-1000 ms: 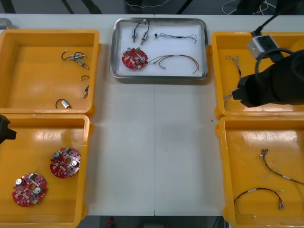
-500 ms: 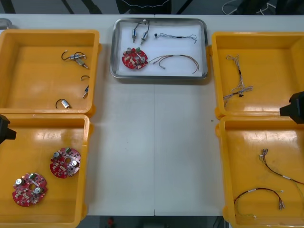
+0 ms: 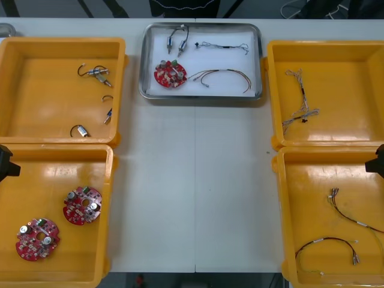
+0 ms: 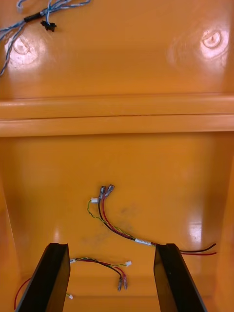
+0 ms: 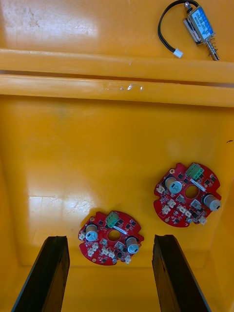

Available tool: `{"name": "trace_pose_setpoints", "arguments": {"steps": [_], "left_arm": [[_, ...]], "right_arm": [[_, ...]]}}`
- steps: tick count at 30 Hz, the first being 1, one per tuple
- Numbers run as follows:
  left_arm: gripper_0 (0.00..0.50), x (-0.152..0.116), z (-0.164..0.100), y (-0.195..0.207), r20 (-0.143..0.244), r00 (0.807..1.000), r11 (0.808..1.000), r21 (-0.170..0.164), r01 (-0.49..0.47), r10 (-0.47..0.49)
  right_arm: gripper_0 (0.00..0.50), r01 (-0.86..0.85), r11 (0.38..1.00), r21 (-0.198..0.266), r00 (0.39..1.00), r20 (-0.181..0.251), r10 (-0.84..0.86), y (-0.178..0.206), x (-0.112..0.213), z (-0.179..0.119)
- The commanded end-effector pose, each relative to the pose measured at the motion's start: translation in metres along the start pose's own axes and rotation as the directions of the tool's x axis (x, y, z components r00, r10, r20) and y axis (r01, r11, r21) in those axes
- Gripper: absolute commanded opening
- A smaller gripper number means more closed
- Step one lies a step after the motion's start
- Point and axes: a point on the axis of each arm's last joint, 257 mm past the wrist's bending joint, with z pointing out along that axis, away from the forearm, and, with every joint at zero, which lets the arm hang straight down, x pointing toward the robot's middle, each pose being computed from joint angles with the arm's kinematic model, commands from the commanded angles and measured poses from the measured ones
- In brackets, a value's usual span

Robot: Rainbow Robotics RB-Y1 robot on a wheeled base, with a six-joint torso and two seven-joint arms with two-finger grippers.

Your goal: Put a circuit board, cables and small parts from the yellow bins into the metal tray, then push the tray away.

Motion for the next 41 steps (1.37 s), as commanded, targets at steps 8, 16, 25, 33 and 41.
{"name": "trace_pose_setpoints", "arguments": {"steps": [8,16,25,33,41], "left_arm": [[0.5,-0.0069,-0.0137,0.0112,0.034,0.998,0.998,-0.038,-0.052,0.054],[0.5,-0.0069,-0.0137,0.0112,0.034,0.998,0.998,-0.038,-0.052,0.054],[0.5,-0.0069,-0.0137,0.0112,0.034,0.998,0.998,-0.038,-0.052,0.054],[0.5,-0.0069,-0.0137,0.0112,0.034,0.998,0.998,-0.038,-0.052,0.054],[0.5,-0.0069,-0.0137,0.0112,0.034,0.998,0.998,-0.038,-0.052,0.054]], "right_arm": [[0.5,-0.036,0.997,0.065,0.999,0.012,0.035,-0.0214,0.0032,-0.0114],[0.5,-0.044,0.997,0.068,0.999,0.007,0.044,-0.0226,0.0056,-0.0105],[0.5,-0.044,0.997,0.068,0.999,0.007,0.044,-0.0226,0.0056,-0.0105],[0.5,-0.044,0.997,0.068,0.999,0.007,0.044,-0.0226,0.0056,-0.0105],[0.5,-0.044,0.997,0.068,0.999,0.007,0.044,-0.0226,0.0056,-0.0105]]}}
